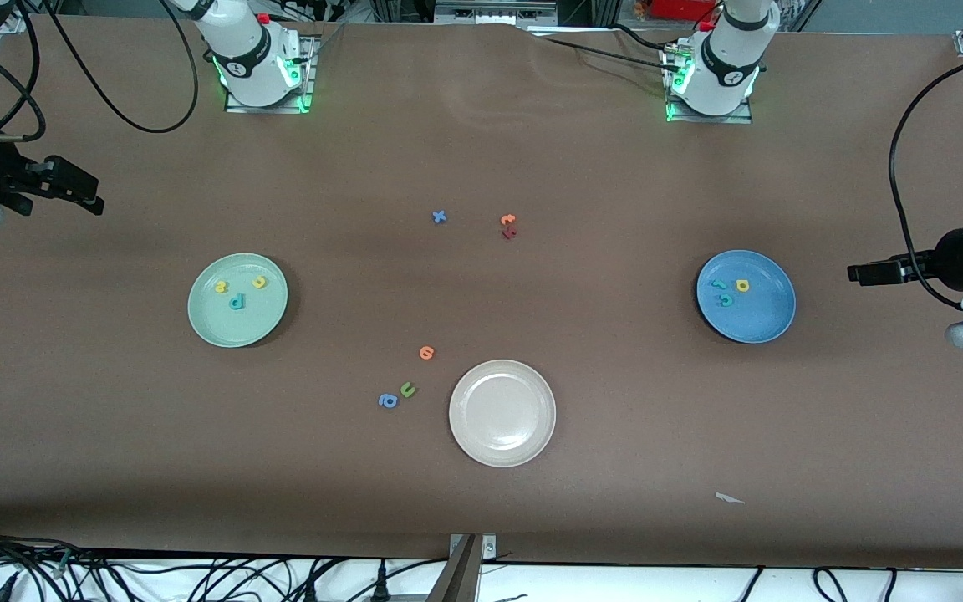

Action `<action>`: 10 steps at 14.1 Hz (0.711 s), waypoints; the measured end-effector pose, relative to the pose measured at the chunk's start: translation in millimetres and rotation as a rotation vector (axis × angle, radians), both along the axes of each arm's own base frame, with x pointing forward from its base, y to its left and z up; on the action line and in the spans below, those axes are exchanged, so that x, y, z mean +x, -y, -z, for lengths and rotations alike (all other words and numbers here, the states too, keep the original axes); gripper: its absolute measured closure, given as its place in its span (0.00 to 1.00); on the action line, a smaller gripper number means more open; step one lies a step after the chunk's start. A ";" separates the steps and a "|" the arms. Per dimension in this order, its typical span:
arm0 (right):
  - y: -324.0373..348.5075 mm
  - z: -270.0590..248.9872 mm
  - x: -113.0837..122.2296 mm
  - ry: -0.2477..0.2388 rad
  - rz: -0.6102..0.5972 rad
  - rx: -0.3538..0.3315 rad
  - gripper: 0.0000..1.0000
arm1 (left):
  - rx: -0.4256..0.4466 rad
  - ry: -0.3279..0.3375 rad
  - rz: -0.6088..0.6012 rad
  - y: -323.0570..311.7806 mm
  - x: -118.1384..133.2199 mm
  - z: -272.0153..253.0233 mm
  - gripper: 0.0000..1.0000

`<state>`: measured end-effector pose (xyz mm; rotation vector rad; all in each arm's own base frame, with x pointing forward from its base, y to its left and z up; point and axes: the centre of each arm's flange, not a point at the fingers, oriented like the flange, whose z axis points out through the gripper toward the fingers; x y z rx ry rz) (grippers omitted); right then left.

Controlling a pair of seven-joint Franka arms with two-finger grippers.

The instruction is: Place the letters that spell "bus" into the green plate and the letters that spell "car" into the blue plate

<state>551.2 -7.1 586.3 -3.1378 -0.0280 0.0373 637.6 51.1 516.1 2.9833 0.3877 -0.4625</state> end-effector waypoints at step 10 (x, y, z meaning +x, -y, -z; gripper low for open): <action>0.3 0.2 -0.9 -0.006 0.001 0.000 0.00 | -0.051 0.217 -0.086 46.7 -24.5 -35.5 0.03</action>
